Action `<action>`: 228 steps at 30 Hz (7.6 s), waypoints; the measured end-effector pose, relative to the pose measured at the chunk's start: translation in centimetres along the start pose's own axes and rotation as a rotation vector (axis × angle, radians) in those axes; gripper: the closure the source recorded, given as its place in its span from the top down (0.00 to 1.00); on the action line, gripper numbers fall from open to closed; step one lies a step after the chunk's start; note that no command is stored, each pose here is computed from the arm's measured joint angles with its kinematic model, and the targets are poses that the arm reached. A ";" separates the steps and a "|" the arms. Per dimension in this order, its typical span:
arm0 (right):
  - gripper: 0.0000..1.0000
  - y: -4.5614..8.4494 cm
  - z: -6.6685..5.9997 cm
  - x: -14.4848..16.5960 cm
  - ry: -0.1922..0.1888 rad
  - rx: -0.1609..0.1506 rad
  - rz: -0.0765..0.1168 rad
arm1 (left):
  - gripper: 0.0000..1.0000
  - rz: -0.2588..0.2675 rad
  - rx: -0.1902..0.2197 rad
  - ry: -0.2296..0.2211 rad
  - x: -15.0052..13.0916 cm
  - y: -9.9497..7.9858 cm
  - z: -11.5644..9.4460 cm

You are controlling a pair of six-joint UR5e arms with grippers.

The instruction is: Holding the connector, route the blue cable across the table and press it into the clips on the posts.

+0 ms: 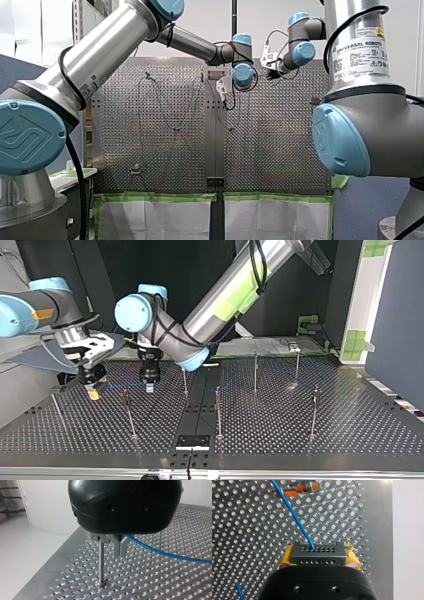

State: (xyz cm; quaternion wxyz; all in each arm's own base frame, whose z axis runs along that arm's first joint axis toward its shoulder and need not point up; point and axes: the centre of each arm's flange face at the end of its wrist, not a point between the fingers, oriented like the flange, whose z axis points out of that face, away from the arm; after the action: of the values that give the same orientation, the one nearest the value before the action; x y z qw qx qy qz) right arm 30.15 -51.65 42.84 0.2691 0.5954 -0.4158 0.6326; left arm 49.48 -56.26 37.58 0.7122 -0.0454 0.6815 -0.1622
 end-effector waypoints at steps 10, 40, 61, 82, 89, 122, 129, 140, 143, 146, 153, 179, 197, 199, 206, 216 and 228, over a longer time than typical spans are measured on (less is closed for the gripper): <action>0.00 1.0 0.8 0.8 0.016 -0.001 -0.001 | 0.00 -0.028 0.027 -0.068 -1.0 1.7 3.1; 0.00 4.1 1.9 0.4 0.011 -0.027 -0.001 | 0.79 -0.010 0.075 -0.029 2.5 2.8 5.2; 0.00 4.2 2.0 0.2 0.010 -0.025 -0.001 | 1.00 0.004 0.059 0.040 2.5 2.6 3.7; 0.00 4.1 2.0 0.1 0.006 -0.023 -0.002 | 1.00 -0.014 0.181 0.075 -2.3 1.1 -2.7; 0.00 4.1 2.0 0.2 0.005 -0.023 -0.002 | 1.00 0.020 0.149 0.110 -3.7 1.9 -5.6; 0.00 3.3 2.0 0.0 0.000 -0.012 -0.005 | 1.00 -0.116 0.184 -0.110 -12.0 5.1 -12.3; 0.00 3.1 2.0 0.0 -0.001 -0.010 -0.006 | 1.00 -0.177 0.203 -0.158 -13.5 5.7 -14.2; 0.00 2.8 2.0 -0.1 -0.003 -0.005 -0.013 | 1.00 -0.184 0.205 -0.164 -10.6 6.9 -15.1; 0.00 2.7 2.0 -0.2 -0.003 -0.003 -0.014 | 1.00 -0.169 0.186 -0.149 -8.5 7.4 -14.8; 0.00 2.6 2.0 -0.2 -0.004 -0.003 -0.015 | 1.00 -0.156 0.170 -0.129 -6.1 7.8 -14.9; 0.00 2.4 2.0 -0.3 -0.005 -0.002 -0.017 | 1.00 -0.151 0.136 -0.082 -0.5 8.9 -15.5; 0.00 2.4 2.0 -0.3 -0.005 -0.006 -0.017 | 1.00 -0.154 0.098 -0.081 6.6 14.2 -19.3; 0.00 3.6 1.9 0.0 0.000 -0.032 -0.014 | 1.00 -0.167 0.039 -0.099 9.9 18.8 -22.2; 0.00 3.7 1.9 0.0 0.001 -0.035 -0.013 | 1.00 -0.168 0.036 -0.100 10.2 19.2 -22.5; 0.00 4.0 1.9 0.1 0.002 -0.038 -0.011 | 1.00 -0.155 0.009 -0.086 11.5 21.1 -24.2; 0.00 4.0 1.8 0.1 -0.001 -0.039 -0.007 | 1.00 -0.106 -0.010 -0.011 13.4 23.7 -26.8; 0.00 4.2 1.8 0.0 0.000 -0.043 -0.007 | 1.00 -0.064 -0.031 0.054 15.0 26.0 -29.8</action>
State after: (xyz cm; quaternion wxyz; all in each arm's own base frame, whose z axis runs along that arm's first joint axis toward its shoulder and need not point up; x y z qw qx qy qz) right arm 27.61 -55.36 41.91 0.2839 0.5910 -0.4273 0.6226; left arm 24.81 -31.46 13.76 0.6871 -0.0736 0.7012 -0.1755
